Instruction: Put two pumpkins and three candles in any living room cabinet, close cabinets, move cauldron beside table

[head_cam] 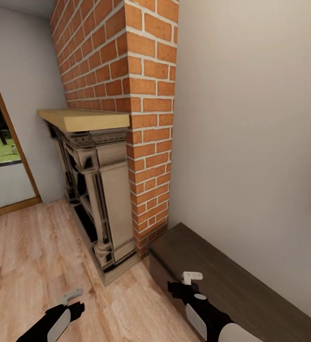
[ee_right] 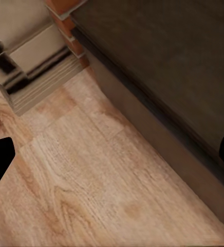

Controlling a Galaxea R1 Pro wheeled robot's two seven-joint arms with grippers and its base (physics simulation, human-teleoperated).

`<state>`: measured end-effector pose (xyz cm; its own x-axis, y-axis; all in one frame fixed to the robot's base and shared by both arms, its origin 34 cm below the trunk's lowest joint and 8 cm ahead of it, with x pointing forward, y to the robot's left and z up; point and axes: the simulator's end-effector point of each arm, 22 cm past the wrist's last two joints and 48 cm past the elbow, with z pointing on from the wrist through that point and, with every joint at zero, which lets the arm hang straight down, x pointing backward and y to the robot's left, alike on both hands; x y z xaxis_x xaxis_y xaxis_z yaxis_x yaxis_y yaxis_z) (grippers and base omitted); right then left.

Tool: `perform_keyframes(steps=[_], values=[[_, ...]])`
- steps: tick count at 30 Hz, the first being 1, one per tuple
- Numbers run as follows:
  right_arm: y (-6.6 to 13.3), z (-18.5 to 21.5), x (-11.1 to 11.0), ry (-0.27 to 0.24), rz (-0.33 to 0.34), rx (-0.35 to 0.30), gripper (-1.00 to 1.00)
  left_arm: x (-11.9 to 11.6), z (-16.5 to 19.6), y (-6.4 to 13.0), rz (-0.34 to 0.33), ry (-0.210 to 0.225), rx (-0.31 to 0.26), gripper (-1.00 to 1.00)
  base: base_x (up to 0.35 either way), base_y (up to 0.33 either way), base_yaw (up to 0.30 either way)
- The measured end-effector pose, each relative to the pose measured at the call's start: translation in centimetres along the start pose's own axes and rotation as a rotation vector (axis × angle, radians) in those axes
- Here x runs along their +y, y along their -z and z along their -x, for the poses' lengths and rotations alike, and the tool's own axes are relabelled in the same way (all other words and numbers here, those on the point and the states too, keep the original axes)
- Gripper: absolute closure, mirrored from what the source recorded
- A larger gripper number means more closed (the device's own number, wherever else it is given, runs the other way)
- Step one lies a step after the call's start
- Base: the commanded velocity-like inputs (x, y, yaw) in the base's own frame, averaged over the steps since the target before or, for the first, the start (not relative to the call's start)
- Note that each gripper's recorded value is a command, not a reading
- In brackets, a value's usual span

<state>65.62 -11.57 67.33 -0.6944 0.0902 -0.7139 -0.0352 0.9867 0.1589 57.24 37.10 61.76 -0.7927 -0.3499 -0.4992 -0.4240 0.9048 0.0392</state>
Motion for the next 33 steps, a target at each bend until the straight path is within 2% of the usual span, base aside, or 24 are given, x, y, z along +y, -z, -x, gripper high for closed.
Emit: perform_keyframes(steps=[33], values=[[0.00,0.20,0.01,-0.001,0.000,-0.009,-1.00,0.00,0.00,0.00,0.000,-0.001,0.000,-1.00,-0.011,0.050,-0.280]])
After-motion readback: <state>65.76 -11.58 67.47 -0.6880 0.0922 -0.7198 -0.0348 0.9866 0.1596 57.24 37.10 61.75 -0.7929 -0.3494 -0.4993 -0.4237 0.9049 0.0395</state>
